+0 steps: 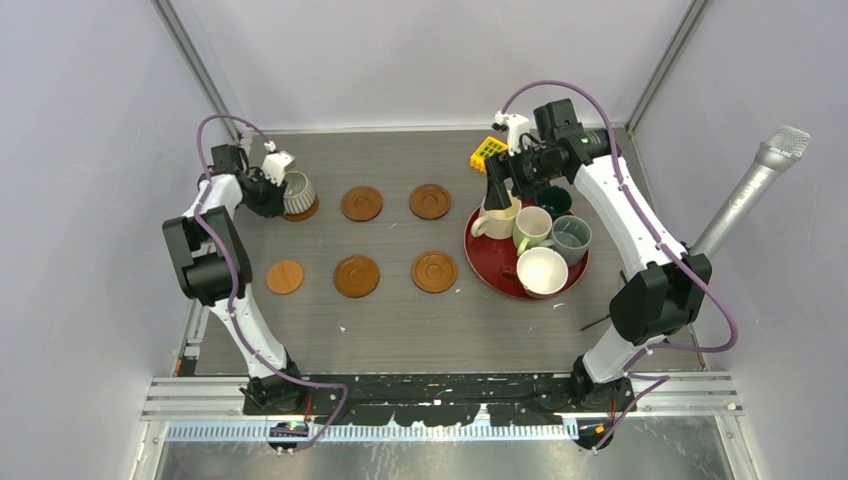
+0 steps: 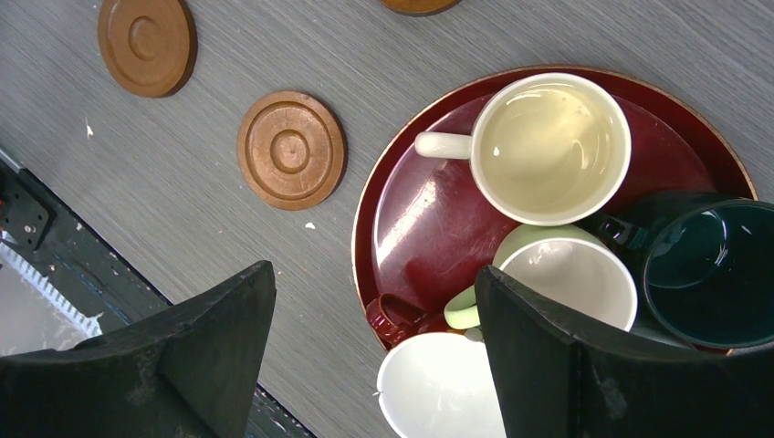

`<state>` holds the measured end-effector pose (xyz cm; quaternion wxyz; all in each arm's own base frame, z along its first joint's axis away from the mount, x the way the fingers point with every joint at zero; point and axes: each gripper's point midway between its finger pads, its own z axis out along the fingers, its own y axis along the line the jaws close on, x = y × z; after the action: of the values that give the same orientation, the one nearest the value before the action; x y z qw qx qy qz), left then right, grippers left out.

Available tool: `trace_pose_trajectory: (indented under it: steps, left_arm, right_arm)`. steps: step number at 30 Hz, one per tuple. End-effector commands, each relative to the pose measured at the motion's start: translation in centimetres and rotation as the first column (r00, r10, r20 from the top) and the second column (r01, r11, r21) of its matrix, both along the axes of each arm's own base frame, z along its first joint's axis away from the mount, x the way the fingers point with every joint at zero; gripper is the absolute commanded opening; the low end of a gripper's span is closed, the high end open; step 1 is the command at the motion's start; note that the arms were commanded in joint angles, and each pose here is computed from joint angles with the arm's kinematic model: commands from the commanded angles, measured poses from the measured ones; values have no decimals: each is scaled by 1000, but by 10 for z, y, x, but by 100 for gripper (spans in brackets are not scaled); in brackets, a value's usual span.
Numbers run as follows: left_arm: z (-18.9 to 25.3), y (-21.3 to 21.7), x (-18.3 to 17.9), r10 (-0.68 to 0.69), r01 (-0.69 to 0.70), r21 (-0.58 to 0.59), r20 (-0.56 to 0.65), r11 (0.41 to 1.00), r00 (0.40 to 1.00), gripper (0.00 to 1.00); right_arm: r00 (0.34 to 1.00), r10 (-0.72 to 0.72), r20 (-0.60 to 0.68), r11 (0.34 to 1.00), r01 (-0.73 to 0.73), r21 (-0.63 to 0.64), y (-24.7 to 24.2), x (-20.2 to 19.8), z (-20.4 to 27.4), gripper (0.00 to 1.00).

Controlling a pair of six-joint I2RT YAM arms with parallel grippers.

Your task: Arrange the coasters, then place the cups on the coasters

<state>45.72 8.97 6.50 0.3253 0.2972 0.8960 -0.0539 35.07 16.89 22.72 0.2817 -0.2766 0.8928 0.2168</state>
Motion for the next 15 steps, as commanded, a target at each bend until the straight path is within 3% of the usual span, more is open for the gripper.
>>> trace_pose_trajectory:
  steps: [1,9,15]
  left_arm:
    - [19,5,9,-24,23,8,71,1000,997,4]
    - [14,3,4,-17,17,-6,40,1000,999,31]
    - [12,0,-2,-16,16,-16,26,1000,1000,43]
  right_arm:
    - [998,9,56,1000,-10,15,4,7,16,85]
    - [998,9,56,1000,-10,15,5,7,16,85]
    - [998,13,55,1000,-14,16,6,6,16,85]
